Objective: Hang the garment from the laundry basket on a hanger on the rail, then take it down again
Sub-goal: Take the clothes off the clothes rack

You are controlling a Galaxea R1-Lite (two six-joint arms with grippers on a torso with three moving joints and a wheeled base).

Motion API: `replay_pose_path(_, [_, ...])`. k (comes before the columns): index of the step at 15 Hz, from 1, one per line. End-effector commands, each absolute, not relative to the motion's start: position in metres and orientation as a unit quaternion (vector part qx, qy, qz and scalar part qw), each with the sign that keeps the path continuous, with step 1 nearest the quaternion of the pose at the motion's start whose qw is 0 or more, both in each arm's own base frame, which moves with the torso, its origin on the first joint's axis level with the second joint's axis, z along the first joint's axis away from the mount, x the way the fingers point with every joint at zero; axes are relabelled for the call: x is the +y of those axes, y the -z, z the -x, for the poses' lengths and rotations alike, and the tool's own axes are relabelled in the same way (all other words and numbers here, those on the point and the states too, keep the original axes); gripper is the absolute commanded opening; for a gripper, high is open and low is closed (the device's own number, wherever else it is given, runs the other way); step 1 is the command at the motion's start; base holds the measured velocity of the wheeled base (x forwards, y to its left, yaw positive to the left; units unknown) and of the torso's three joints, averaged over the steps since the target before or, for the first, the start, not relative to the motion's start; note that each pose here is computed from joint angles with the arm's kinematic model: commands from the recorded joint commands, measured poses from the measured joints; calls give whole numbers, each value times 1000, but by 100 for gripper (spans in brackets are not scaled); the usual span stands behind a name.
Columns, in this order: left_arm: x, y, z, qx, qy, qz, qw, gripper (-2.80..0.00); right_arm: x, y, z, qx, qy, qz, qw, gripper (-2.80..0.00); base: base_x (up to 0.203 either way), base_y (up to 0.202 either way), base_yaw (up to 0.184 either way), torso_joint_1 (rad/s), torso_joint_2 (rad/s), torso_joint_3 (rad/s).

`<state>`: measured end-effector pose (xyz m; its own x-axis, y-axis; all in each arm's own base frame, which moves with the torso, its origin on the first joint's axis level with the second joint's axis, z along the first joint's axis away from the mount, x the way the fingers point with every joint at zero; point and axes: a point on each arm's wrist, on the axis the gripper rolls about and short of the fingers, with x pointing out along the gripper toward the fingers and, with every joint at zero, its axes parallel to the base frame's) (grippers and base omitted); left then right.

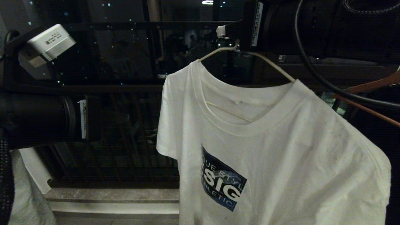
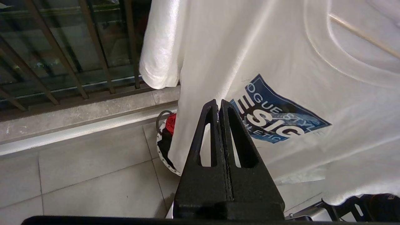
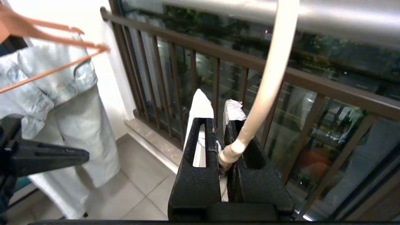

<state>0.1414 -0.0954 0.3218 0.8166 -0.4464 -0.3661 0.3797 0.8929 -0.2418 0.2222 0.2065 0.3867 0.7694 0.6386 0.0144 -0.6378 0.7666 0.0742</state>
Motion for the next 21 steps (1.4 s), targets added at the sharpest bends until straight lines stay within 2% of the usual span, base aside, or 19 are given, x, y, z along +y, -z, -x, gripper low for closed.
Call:
replay_pose_path(1, [-96, -321, -143, 214, 215, 79, 950, -280, 202, -392, -217, -1, -339, -41, 940, -280, 0, 0, 0, 0, 0, 0])
replay_pose_path(16, [-96, -322, -143, 212, 215, 80, 950, -280, 187, -413, -168, -24, -360, -41, 932, -280, 0, 0, 0, 0, 0, 0])
replay_pose_path(21, [-100, -317, -149, 224, 213, 76, 948, -280, 183, -376, -169, 37, -351, -15, 936, -280, 0, 0, 0, 0, 0, 0])
